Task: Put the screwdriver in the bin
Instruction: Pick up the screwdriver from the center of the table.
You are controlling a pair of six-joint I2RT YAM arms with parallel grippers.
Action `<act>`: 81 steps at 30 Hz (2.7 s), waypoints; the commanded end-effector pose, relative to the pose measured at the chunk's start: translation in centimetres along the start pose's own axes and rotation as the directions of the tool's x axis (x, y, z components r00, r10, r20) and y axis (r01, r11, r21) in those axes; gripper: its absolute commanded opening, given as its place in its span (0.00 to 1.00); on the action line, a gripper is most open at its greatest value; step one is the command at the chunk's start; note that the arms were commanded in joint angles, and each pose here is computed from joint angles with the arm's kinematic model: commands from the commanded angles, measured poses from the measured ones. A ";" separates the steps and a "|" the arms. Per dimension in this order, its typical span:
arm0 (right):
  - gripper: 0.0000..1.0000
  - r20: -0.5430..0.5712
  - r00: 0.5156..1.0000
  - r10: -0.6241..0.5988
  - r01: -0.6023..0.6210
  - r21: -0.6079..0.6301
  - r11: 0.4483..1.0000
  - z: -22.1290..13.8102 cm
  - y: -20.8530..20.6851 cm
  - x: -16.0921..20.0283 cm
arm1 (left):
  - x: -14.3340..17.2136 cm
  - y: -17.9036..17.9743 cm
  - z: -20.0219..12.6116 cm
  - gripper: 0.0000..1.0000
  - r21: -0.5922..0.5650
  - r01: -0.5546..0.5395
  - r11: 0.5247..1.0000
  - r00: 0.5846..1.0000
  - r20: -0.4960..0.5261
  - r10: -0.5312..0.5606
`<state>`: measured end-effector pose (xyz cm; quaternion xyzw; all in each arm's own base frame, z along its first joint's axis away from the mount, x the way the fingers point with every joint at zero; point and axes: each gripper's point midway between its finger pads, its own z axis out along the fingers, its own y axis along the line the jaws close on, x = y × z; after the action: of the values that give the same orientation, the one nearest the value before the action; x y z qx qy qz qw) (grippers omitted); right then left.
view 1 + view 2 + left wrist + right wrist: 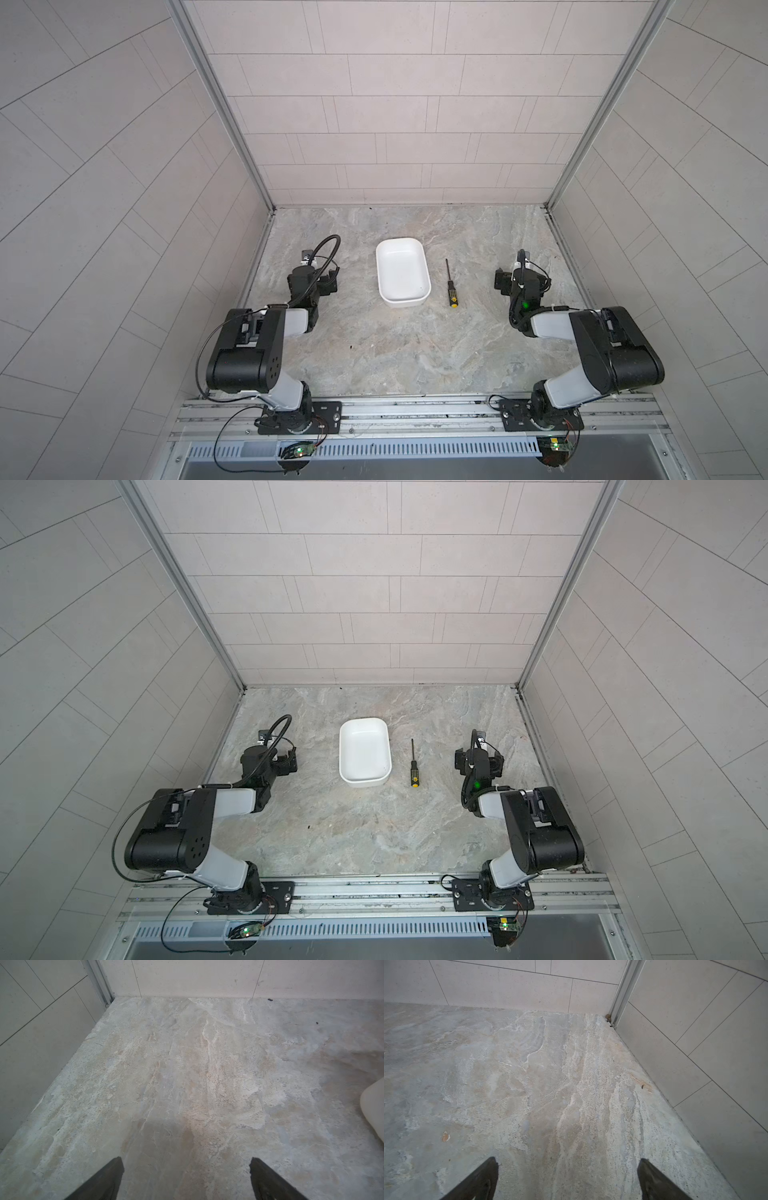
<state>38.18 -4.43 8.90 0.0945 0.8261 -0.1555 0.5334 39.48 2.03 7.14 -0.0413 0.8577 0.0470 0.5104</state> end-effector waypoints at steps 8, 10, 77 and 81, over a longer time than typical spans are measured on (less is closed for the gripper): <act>0.96 0.003 1.000 -0.008 0.008 0.009 1.000 0.0 -0.1 -0.3 | -0.9 -0.2 -0.2 1.00 0.007 -0.010 1.000 0.999 0.034 0.010; 0.95 0.007 1.000 -0.007 0.007 0.009 1.000 0.0 -0.1 -0.4 | -1.0 -0.2 -0.2 1.00 0.008 -0.010 1.000 0.999 0.035 0.010; 0.55 -0.694 0.648 -0.315 -0.069 -0.465 0.883 -7.6 19.5 6.0 | -2.6 -11.3 -8.1 1.00 0.510 0.325 0.796 0.927 -0.337 -0.163; 0.45 -0.704 0.634 -0.320 -0.060 -0.458 0.887 -7.5 19.5 6.6 | -2.7 -11.3 -8.2 1.00 0.509 0.323 0.798 0.928 -0.334 -0.163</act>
<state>35.72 16.90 2.94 -0.0395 0.9870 0.0699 0.1393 34.37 -9.78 11.14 -0.0211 0.8923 -0.2724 0.3594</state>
